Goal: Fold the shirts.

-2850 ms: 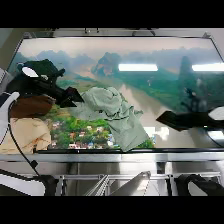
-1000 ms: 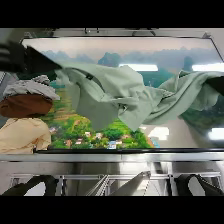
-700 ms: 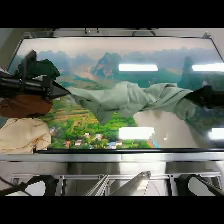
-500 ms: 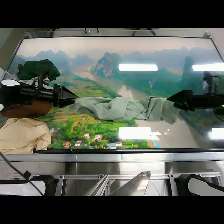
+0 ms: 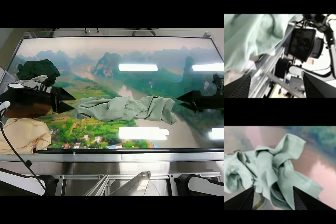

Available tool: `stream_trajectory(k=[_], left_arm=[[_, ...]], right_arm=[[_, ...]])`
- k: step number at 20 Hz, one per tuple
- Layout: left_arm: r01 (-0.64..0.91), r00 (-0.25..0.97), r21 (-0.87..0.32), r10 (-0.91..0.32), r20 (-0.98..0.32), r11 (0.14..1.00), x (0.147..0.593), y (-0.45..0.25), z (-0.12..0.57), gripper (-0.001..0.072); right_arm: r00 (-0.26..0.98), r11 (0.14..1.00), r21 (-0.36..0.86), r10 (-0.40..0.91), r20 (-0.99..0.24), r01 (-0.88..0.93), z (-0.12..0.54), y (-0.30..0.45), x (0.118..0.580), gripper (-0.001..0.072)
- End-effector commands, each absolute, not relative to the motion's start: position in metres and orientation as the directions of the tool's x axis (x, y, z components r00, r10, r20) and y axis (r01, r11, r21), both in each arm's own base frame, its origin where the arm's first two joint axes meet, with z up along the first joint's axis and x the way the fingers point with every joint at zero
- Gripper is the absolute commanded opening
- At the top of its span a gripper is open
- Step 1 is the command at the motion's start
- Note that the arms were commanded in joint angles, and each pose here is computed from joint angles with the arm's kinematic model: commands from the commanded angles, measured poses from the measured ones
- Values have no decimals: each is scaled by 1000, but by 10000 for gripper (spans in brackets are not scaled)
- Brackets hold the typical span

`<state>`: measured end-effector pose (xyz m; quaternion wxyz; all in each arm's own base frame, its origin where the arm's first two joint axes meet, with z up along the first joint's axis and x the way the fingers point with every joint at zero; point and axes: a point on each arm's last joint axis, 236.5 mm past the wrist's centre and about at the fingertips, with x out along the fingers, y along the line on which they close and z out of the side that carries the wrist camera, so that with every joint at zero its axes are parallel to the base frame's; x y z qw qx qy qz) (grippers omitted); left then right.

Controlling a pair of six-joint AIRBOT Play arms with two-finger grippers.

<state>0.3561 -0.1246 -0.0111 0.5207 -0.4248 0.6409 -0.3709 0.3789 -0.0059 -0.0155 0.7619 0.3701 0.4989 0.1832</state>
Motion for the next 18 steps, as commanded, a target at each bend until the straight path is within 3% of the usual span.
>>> stream_trajectory(k=[1, 4, 8, 12, 13, 14, 15, 16, 17, 18], left_arm=[[-176, -224, -803, -817, -531, 570, 308, -127, -69, 710], [-196, -214, -747, -771, -599, 635, 297, -129, -102, 710], [-159, -128, -829, -844, -521, 536, 321, -175, -90, 709], [-38, -136, -828, -824, -550, 559, 351, -217, -92, 691], [-15, -140, -829, -822, -552, 559, 359, -228, -92, 691], [10, -146, -830, -820, -553, 558, 365, -237, -92, 687], [29, -147, -829, -818, -557, 559, 371, -245, -92, 510], [54, -149, -828, -816, -559, 557, 377, -251, -91, 148], [69, -149, -828, -815, -560, 556, 383, -255, -90, 3], [79, -143, -832, -819, -555, 550, 390, -259, -85, 4]], right_arm=[[338, 716, 684, 615, -712, 138, -51, -6, 352, 529], [273, 721, 672, 620, -735, 170, -71, 4, 331, 529], [313, 661, 746, 694, -649, 79, -53, 43, 349, 528], [369, 689, 724, 665, -649, 32, -56, 73, 377, 526], [378, 692, 722, 662, -648, 27, -57, 80, 382, 512], [386, 696, 718, 657, -648, 21, -57, 85, 387, 387], [398, 701, 713, 648, -649, 20, -58, 87, 390, 234], [410, 702, 711, 643, -648, 23, -57, 85, 393, 144], [415, 704, 710, 640, -647, 20, -55, 83, 395, 10], [421, 702, 712, 640, -642, 17, -51, 80, 397, 16]])
